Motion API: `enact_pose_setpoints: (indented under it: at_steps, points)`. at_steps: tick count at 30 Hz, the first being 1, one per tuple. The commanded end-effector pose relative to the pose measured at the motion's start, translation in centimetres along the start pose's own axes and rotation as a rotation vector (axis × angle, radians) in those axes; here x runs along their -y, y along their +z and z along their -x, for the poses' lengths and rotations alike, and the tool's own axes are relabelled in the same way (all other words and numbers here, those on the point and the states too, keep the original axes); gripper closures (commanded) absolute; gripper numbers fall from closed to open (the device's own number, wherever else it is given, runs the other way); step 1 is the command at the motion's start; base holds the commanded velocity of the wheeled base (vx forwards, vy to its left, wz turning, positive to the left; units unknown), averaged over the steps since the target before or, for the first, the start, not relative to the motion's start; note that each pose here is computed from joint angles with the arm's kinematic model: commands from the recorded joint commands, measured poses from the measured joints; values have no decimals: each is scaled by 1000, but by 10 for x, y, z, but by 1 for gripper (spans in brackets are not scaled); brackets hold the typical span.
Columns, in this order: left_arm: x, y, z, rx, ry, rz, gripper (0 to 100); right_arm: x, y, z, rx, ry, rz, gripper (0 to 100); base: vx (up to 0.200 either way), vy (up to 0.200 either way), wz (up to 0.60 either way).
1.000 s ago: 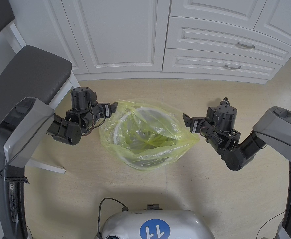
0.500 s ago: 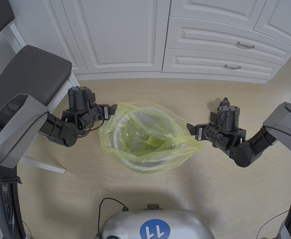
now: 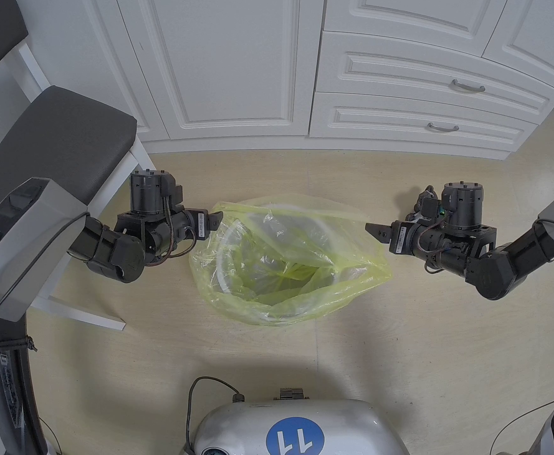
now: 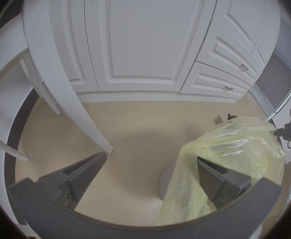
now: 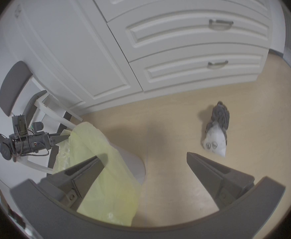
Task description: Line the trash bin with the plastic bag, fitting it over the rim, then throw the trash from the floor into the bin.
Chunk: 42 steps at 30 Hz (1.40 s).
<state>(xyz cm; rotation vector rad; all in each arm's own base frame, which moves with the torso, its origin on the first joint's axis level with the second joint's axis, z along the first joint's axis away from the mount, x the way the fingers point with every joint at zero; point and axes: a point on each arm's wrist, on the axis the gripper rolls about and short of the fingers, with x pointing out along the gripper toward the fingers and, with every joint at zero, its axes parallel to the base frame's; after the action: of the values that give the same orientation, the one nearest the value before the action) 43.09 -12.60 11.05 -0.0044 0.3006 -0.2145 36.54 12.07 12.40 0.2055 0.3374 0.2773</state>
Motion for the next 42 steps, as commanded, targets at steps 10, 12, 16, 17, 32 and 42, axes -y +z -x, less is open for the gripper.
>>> enact_pose_setpoints:
  at_steps: [10, 12, 16, 17, 32, 42]
  points:
    - [-6, -1, -4, -54, 17, -3, 0, 42, 50, 36, -119, 127, -203, 0, 0, 0, 0]
    - [-8, 1, -7, -48, 21, 1, 0, 39, 50, 39, -124, 145, -201, 0, 0, 0, 0]
    - [-8, 8, -4, -26, 20, 7, 0, 1, 37, 43, -154, 191, -155, 0, 0, 0, 0]
    - [-8, 10, -1, -22, 20, 9, 0, -16, 28, 43, -164, 175, -130, 0, 0, 0, 0]
    - [-7, 11, 13, -1, 76, 1, 0, -82, -85, 19, -292, -36, 291, 0, 0, 0, 0]
    - [-9, 8, 10, -4, 82, 0, 0, -66, -115, 27, -312, -59, 461, 0, 0, 0, 0]
